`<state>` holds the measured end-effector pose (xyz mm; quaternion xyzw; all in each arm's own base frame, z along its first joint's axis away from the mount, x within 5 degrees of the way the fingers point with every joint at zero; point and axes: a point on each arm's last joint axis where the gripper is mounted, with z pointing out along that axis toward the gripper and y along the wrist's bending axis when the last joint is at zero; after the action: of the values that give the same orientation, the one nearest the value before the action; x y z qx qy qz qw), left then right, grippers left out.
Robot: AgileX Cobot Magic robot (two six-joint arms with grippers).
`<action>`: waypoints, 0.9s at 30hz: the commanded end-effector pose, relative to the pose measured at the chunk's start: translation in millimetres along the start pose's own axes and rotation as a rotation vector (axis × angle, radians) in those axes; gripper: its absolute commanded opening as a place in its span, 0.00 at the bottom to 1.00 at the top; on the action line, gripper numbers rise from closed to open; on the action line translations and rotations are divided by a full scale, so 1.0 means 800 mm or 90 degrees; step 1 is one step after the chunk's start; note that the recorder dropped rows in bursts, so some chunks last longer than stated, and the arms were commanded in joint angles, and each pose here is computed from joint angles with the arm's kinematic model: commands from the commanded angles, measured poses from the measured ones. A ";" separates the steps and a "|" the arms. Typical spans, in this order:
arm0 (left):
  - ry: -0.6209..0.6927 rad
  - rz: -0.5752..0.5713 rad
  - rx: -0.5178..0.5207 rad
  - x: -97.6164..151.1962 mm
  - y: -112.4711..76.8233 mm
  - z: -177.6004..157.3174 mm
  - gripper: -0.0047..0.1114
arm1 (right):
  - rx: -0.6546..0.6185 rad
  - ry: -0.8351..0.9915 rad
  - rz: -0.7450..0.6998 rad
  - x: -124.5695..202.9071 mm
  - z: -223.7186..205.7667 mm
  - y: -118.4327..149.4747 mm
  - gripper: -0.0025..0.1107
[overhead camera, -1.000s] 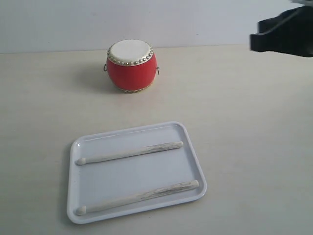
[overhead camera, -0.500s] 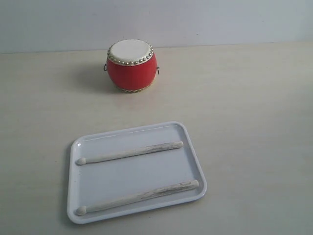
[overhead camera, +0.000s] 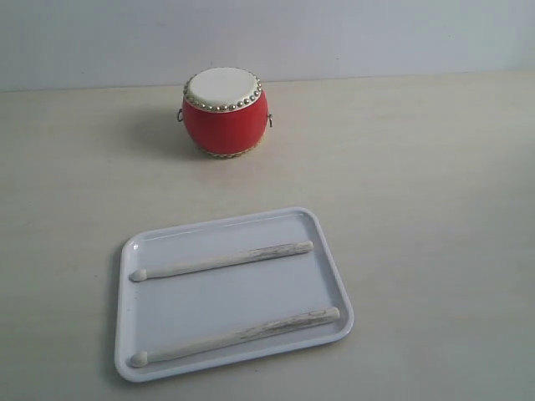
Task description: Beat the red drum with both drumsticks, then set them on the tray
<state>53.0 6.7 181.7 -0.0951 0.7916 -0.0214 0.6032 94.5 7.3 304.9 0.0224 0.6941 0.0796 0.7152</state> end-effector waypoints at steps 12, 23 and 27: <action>-0.005 -0.003 0.001 0.000 0.000 0.000 0.04 | 0.038 0.079 -0.063 0.033 -0.060 -0.006 0.02; -0.005 -0.003 0.001 0.000 0.000 0.000 0.04 | 0.051 0.147 -0.079 0.123 -0.059 -0.021 0.02; -0.005 -0.003 0.001 0.000 0.000 0.000 0.04 | 0.056 0.179 -0.090 0.145 -0.057 -0.025 0.02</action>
<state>53.0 6.7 181.7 -0.0951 0.7916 -0.0214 0.6032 52.1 1.6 195.5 -0.0064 0.7855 0.0089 0.6188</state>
